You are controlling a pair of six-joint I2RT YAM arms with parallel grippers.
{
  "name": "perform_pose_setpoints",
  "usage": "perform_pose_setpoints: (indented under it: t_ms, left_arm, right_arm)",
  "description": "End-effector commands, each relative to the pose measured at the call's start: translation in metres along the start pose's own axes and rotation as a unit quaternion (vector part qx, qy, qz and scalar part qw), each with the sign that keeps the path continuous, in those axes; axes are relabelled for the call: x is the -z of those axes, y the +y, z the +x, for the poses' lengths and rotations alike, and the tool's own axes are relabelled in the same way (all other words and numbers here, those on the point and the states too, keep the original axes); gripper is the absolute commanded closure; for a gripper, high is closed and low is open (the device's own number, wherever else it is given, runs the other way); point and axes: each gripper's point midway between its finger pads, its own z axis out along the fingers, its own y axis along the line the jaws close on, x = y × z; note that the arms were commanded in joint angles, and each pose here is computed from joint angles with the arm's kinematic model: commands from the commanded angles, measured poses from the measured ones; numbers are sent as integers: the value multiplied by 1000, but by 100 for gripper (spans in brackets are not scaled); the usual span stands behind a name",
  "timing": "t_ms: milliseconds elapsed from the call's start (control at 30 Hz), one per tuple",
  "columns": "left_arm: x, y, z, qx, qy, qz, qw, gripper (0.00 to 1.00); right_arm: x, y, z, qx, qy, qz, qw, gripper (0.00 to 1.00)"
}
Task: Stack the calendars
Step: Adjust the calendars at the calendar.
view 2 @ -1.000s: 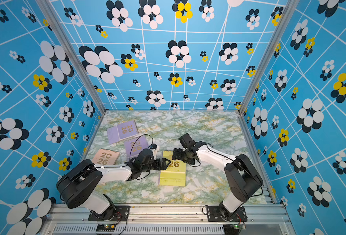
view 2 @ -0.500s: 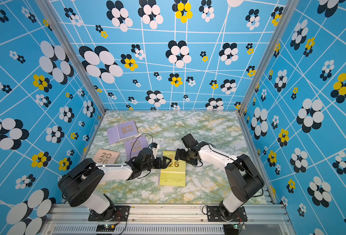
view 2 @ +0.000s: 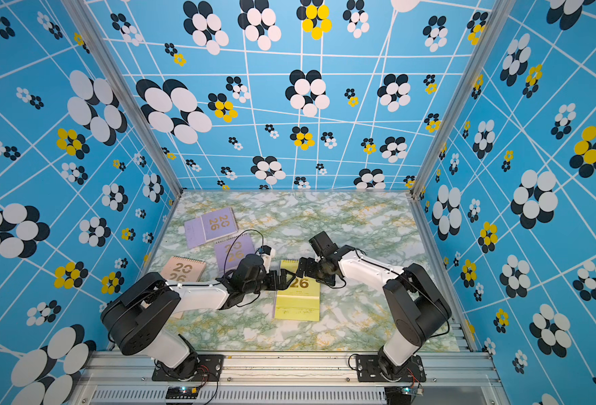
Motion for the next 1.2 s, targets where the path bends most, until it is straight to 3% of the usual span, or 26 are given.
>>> perform_pose_setpoints:
  t_ms: [0,800,1167]
  left_arm:
    - [-3,-8,-9,0,-7,15,1000,0]
    - [-3,-8,-7,4,-8,20,1000,0]
    - [-2,-8,-7,3,-10,21,1000,1]
  right_arm:
    - [-7,8,5,-4,10,-12,1000,3]
    - [-3,21,3,2,5,-14,1000,3]
    - [7,-8,17,1,7,30,1000,3]
